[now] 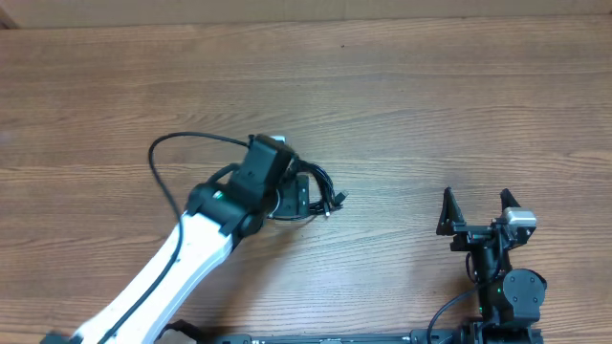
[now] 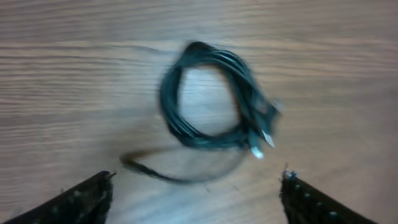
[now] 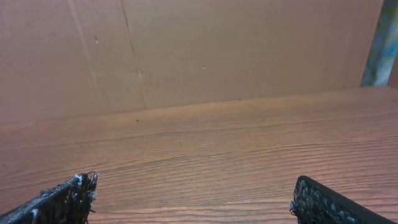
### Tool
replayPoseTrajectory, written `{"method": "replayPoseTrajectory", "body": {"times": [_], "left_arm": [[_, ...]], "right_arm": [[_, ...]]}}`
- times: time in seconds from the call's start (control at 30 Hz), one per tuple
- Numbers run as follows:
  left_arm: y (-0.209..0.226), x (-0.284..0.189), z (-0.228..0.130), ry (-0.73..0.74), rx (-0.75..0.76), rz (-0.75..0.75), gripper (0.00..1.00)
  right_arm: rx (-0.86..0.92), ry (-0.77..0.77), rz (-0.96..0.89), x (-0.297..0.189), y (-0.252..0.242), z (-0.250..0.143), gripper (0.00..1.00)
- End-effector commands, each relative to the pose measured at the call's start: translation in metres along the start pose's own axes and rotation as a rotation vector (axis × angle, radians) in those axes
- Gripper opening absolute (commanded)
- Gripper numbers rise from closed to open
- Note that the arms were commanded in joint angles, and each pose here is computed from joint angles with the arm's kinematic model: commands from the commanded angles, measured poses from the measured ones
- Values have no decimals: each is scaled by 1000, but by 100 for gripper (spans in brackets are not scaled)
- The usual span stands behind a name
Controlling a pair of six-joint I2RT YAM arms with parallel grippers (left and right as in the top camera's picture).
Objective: Untangle cables
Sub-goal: 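Move the left gripper forward toward the coiled black cables, then lower the left gripper onto the cable coil and close on it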
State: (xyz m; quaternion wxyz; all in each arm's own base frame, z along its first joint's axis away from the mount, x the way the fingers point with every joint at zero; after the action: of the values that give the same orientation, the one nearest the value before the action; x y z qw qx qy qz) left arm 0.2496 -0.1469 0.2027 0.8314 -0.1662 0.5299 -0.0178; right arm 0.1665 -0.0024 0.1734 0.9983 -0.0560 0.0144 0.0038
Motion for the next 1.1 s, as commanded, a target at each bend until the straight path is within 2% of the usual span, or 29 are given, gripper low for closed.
{"method": "replayPoseTrajectory", "body": {"times": [0.0, 0.1, 0.2, 0.23, 0.4, 0.53, 0.7, 0.83, 0.87, 1.07], "left_arm": [[4, 21, 16, -100, -50, 139, 84], [2, 43, 17, -84, -46, 154, 80], [1, 64, 14, -52, -43, 167, 69], [1, 69, 13, -43, -44, 174, 68], [6, 100, 1, 43, -77, 216, 75], [8, 119, -6, 88, -83, 222, 75], [4, 139, -15, 163, -92, 177, 53], [7, 149, -19, 177, -90, 193, 10], [8, 150, -19, 176, -91, 196, 4], [4, 142, -5, 152, -28, 167, 4]], "right_arm": [[-8, -5, -11, 0, -1, -2, 100], [-8, -4, -11, 0, -1, -2, 100], [-8, -5, -11, 0, -1, -2, 100], [-8, -4, -11, 0, -1, -2, 100], [-8, -4, -11, 0, -1, -2, 100], [-8, -4, -11, 0, -1, -2, 100], [-8, -4, -11, 0, -1, -2, 100], [-8, -4, -11, 0, -1, -2, 100], [-8, -4, -11, 0, -1, -2, 100], [-8, -4, -11, 0, -1, -2, 100]]}}
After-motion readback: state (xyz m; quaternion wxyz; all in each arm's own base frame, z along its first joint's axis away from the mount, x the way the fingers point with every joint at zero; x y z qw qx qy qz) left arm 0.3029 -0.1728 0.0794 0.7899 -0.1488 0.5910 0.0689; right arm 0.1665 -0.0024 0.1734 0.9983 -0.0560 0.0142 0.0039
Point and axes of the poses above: each gripper's point midway between its finger pads, its own x axis out along the fingers, its own y axis along the line the jaws close on, z = x × y, the point moved 8 cm from there along -x, back along the fingers, and after that the axes turned 13 degrees about -x, right-handed, at the moved point
